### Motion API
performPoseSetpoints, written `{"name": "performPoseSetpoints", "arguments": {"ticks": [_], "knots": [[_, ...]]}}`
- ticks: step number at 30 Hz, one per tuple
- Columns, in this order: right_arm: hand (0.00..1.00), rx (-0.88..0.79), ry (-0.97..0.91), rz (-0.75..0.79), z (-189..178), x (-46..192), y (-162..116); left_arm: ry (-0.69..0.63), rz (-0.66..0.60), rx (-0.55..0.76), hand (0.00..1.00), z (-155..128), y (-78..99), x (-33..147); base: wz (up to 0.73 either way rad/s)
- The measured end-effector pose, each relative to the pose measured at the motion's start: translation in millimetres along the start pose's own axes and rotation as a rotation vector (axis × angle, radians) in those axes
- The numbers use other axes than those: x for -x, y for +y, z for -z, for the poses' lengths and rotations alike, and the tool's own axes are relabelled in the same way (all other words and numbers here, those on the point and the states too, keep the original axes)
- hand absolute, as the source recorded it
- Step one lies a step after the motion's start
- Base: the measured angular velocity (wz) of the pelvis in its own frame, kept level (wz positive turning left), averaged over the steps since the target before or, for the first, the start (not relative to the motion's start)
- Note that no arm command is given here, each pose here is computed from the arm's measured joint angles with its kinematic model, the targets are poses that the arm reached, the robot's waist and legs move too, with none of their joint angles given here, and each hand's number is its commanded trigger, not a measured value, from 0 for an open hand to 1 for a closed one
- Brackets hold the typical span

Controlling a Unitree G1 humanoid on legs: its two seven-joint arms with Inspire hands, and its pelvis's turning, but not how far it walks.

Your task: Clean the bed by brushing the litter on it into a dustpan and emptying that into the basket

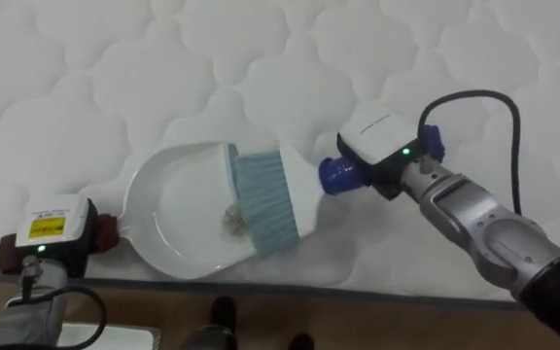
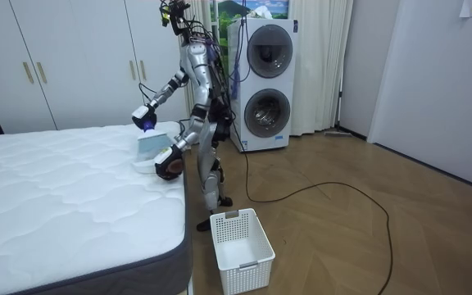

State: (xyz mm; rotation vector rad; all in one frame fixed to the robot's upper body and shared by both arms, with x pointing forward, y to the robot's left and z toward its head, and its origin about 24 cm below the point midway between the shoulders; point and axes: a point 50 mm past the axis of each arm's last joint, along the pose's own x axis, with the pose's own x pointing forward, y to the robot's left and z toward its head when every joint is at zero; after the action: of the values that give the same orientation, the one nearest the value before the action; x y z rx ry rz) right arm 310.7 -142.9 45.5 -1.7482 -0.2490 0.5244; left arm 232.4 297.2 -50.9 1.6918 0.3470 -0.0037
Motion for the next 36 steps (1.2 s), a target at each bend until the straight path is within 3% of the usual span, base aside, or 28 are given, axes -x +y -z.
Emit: {"name": "performPoseSetpoints", "arguments": {"ticks": [22,30,36], "knots": [[1.0,-0.211,-0.109,0.025,-25,-7,-5,-0.017,0.028,0.017,1.0,-8,-6.0,0.9,0.02],[1.0,-0.26,-0.077,-0.005,-18,-6,3,-0.016,0.023,0.026,1.0,-8,-8.3,3.3,0.0],[1.0,-0.334,0.006,0.056,0,-4,6,-0.012,0.013,0.036,1.0,-9,-9.6,5.2,0.1]]}}
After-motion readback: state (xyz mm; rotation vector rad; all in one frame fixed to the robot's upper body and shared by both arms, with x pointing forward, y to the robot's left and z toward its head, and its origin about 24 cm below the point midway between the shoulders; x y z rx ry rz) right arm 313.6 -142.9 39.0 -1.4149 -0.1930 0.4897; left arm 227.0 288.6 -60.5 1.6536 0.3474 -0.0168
